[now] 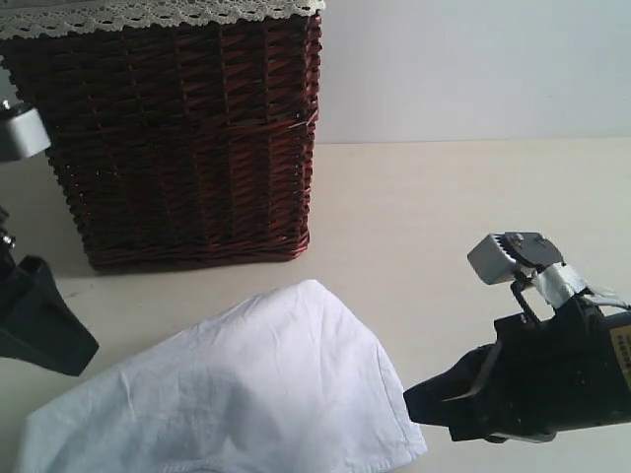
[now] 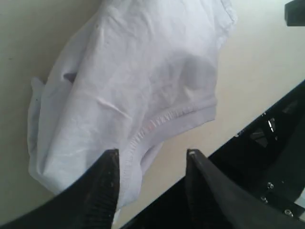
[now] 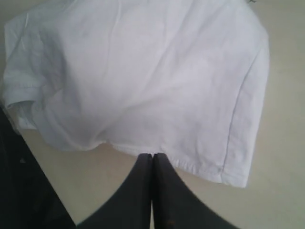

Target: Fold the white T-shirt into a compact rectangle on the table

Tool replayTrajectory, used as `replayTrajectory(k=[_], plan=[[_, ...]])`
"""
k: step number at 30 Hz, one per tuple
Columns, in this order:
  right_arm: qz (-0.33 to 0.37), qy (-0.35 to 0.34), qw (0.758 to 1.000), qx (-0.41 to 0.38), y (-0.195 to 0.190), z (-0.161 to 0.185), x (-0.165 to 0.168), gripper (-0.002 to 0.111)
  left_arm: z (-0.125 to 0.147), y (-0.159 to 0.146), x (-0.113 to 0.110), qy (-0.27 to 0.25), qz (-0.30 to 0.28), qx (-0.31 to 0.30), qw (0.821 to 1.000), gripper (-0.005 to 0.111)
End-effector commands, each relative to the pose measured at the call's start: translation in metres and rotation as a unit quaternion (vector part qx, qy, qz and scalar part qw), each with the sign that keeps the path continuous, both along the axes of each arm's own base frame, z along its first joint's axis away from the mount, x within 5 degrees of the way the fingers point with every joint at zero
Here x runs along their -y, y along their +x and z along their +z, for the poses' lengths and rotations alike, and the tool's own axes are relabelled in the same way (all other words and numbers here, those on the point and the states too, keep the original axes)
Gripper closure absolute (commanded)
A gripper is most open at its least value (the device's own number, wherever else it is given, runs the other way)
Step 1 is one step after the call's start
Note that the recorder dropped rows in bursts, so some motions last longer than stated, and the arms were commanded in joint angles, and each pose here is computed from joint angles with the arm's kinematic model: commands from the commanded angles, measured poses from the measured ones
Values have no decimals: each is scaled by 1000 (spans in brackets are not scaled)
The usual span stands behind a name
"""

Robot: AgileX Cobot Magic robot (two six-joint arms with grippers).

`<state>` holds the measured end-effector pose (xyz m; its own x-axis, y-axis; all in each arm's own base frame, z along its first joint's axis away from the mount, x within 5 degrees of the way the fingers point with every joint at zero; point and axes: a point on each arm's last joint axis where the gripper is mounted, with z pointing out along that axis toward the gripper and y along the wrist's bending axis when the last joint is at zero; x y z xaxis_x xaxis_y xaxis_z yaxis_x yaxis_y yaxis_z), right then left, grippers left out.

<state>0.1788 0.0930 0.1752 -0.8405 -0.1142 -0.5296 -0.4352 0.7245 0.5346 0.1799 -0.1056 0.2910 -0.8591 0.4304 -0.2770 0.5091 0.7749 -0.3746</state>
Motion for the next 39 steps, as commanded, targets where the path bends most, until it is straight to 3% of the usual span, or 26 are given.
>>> replayTrajectory(k=[1, 6, 13, 18, 27, 29, 32, 38, 39], plan=[[-8, 22, 1000, -6, 2, 3, -3, 108, -13, -15, -5, -34, 46, 41, 998, 63], [-20, 28, 999, -6, 3, 4, -3, 108, -28, -33, -8, -77, 64, 72, 992, 63], [-34, 10, 999, 2, 5, 2, 0, 108, -43, -49, -13, -76, 62, 62, 993, 63], [86, -25, 993, 75, -1, 2, -3, 108, -46, -52, -14, -75, 57, 63, 994, 63], [182, -114, 954, 210, 3, 2, 2, 108, -43, -52, -10, -99, 48, 66, 992, 63], [216, -146, 928, 266, 3, 7, 4, 108, -43, -52, -10, -99, 46, 67, 992, 63], [271, -217, 864, 364, 3, 16, 9, 108, -43, -52, -10, -101, 48, 66, 992, 63], [359, -414, 665, 508, 6, 37, 27, 108, -43, -52, -10, -104, 49, 65, 991, 63], [360, -425, 654, 512, 6, 39, 28, 108, -43, -52, -10, -104, 49, 65, 991, 63]])
